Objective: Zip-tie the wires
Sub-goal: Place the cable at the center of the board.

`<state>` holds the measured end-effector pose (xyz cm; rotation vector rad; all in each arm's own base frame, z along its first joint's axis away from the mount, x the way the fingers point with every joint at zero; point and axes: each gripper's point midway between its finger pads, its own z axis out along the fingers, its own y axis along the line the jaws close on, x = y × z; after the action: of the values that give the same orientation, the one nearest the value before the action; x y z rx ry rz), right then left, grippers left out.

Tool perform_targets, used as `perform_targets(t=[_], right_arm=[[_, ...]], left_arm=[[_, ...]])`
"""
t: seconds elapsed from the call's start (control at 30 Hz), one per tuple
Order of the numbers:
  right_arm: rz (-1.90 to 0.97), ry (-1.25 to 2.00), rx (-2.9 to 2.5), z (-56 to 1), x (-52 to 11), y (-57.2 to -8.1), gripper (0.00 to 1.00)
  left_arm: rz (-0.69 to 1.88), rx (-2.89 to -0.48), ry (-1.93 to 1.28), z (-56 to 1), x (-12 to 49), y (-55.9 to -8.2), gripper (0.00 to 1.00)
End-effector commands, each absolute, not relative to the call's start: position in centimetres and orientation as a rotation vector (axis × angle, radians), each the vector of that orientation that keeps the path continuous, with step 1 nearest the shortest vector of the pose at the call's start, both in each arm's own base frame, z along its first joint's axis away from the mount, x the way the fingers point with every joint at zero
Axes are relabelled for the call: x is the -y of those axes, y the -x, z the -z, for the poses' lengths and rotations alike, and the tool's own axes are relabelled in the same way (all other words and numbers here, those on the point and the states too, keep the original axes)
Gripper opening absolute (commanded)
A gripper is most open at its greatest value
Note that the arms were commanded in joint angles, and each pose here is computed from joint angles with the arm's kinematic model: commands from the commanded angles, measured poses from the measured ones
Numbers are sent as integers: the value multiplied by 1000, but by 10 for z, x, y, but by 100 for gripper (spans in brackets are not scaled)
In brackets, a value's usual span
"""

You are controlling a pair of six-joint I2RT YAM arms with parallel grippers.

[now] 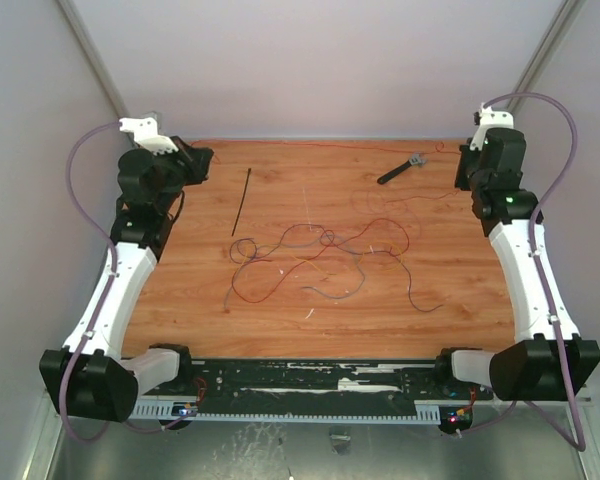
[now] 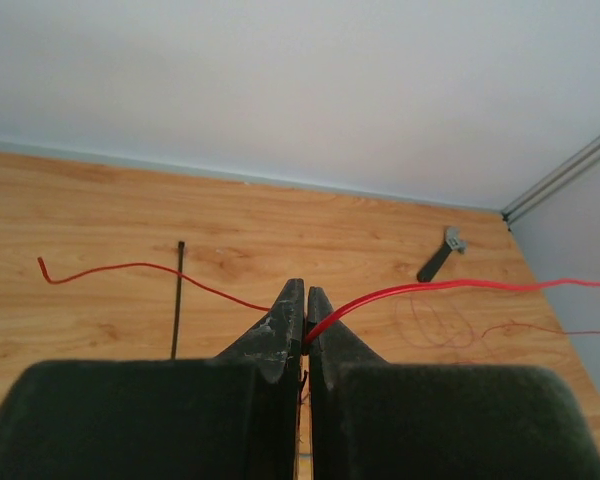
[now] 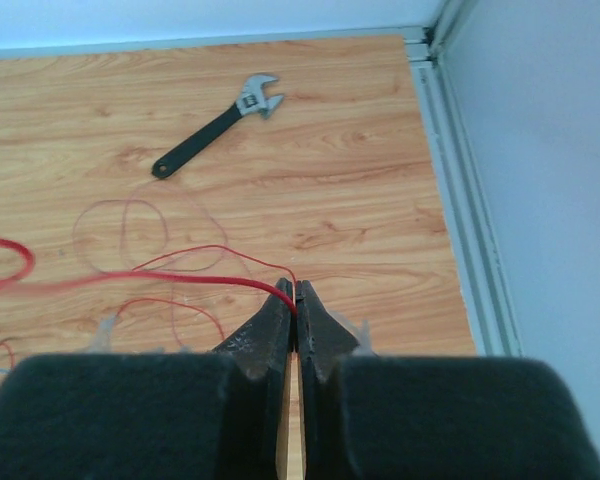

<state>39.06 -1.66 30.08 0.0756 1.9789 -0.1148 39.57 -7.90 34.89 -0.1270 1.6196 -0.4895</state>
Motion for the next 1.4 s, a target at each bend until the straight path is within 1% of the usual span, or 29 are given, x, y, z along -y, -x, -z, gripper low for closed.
perform_targets(t=[0.0, 0.17, 0.33, 0.43, 0.53, 0.7, 0.83, 1.0, 1.17, 1.37], right_arm=[[235, -158, -1939, -314, 45, -385, 0], [299, -204, -1887, -330, 59, -389, 0], [231, -173, -1864, -338, 49, -391, 0], [170, -132, -1905, -333, 37, -381, 0], [119, -103, -1979, -318, 27, -360, 0], [160, -109, -2051, -309, 32, -326, 0], [175, -89, -2127, -304, 33, -308, 0], [153, -77, -2223, -294, 28, -295, 0], [171, -83, -2287, -285, 30, -284, 0], [153, -76, -2292, -288, 27, -279, 0]], left_arm=[[508, -1592, 144, -361, 71, -388, 0], [546, -1618, 148, -356, 66, -388, 0], [583, -1637, 139, -350, 69, -387, 0], [646, -1664, 111, -342, 79, -379, 0], [748, -1714, 74, -325, 95, -363, 0], [824, -1810, 98, -285, 104, -330, 0], [848, -1839, 136, -283, 105, -303, 0], [941, -1852, 194, -292, 112, -280, 0], [1107, -1941, 264, -273, 128, -259, 0], [1063, -2005, 295, -259, 124, -242, 0]])
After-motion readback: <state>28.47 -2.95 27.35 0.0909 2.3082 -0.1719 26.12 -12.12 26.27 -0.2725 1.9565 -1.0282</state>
